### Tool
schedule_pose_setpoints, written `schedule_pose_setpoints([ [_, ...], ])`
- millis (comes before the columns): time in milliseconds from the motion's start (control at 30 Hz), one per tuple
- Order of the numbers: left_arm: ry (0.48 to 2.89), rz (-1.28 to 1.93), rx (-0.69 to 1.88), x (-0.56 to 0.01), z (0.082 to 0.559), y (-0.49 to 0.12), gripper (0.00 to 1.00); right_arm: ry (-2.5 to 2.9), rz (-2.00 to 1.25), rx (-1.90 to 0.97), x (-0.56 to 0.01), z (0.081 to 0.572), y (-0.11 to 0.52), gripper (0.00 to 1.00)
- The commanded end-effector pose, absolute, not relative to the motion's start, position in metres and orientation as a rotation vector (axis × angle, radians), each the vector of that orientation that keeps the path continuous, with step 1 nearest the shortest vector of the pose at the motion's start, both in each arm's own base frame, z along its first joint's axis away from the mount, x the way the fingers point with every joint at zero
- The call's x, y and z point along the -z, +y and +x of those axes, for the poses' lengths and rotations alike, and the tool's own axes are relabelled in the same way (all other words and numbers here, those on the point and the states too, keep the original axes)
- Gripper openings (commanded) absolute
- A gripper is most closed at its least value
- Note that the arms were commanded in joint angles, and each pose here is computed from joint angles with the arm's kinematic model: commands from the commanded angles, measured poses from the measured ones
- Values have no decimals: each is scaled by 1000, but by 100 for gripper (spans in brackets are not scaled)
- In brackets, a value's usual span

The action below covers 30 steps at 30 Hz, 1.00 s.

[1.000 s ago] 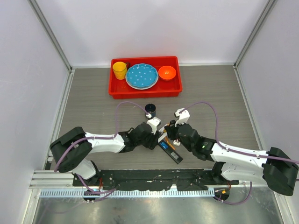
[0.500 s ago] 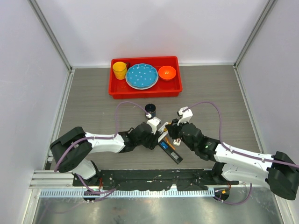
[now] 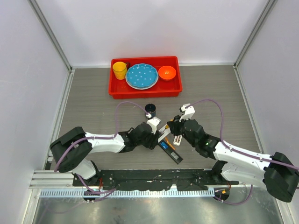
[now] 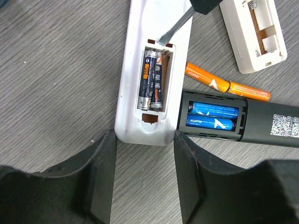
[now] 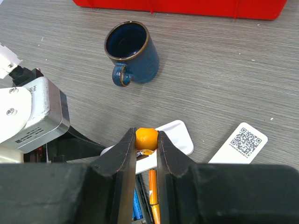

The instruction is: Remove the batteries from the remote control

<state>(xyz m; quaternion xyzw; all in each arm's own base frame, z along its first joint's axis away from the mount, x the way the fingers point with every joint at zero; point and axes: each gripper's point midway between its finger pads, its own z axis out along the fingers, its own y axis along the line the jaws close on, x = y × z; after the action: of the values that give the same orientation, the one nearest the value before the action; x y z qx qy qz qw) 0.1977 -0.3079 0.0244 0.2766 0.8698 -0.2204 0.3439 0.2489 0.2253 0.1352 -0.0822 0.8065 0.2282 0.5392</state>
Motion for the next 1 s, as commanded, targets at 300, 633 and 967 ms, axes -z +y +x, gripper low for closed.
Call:
schedule_pose_setpoints([
  [300, 2370, 746, 518, 2, 182, -291, 0, 1861, -207, -634, -152, 258, 245, 1],
  [633, 2370, 745, 516, 2, 182, -291, 0, 1858, -202, -740, -164, 250, 256, 1],
  [967, 2373, 742, 514, 4, 182, -291, 0, 1835, -189, -856, -177, 242, 266, 1],
])
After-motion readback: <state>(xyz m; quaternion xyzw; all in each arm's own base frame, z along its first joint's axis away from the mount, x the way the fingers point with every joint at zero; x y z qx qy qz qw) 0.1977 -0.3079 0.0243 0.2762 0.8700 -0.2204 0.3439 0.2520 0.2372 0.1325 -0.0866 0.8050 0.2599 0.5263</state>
